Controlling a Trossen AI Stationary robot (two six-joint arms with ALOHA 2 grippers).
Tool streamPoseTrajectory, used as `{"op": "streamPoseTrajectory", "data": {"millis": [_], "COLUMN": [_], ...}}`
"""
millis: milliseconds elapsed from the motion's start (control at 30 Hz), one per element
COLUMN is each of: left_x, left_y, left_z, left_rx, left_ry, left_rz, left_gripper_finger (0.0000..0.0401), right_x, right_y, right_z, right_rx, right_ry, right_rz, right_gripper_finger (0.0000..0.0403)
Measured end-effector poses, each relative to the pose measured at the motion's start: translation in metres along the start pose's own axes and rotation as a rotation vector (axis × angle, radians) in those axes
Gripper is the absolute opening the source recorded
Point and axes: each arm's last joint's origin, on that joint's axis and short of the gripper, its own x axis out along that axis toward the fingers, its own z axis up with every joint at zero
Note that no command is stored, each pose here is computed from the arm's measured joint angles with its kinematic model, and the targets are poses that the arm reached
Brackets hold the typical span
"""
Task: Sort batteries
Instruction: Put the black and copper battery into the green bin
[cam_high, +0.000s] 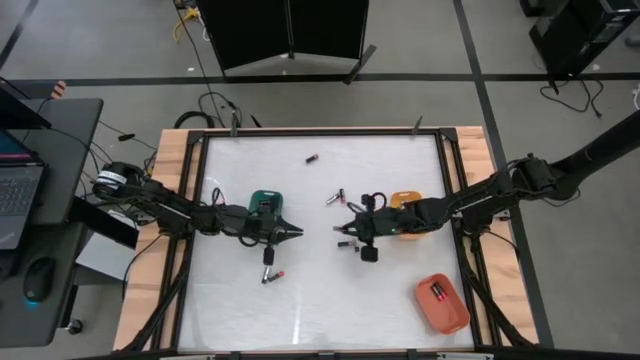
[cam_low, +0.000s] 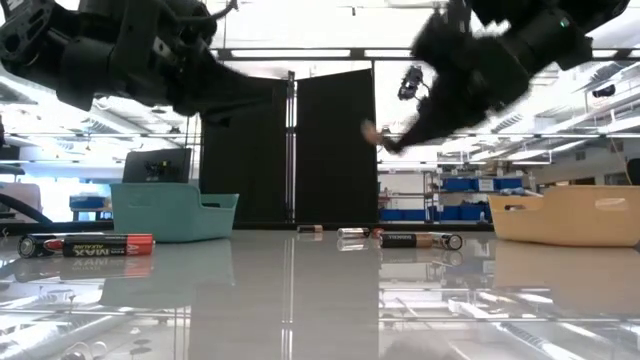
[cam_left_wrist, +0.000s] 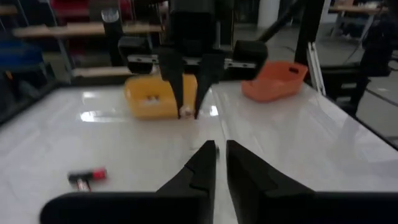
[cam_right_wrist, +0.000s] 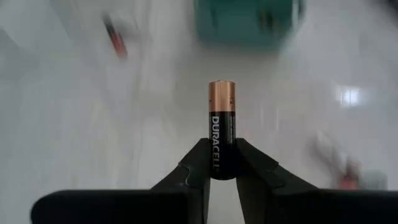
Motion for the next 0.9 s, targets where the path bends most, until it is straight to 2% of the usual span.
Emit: {"op": "streamPoseTrajectory", "data": {"millis": [233,333,533,733,900], "left_x": [-0.002,-0.004,-0.001,0.016,0.031], "left_y": [0.000,0.000,-0.001,-0.004,-0.001], "left_z": [0.018,0.027,0.043,0.062,0.065], "left_rx": [0.061,0.092,0.114,0.164,0.172], "left_ry": [-0.181,-0.277,-0.375,-0.386,-0.392], "left_rz": [0.016,0.013,0.001,-0.025,-0.006], "left_gripper_finger": [0.0102,0.0124,0.0152,0.0159,0.0159], "right_x": [-0.007,-0.008,-0.008,-0.008,-0.009], "right_y": [0.002,0.002,0.002,0.002,0.002], "right_z": [0.036,0.045,0.050,0.053,0.054], "right_rx": [-0.103,-0.131,-0.149,-0.174,-0.181], "right_ry": [-0.374,-0.482,-0.563,-0.606,-0.621], "right_rz": [-0.003,-0.016,-0.032,-0.046,-0.050], "right_gripper_finger": [0.0062,0.0062,0.0062,0.0062,0.0062]}}
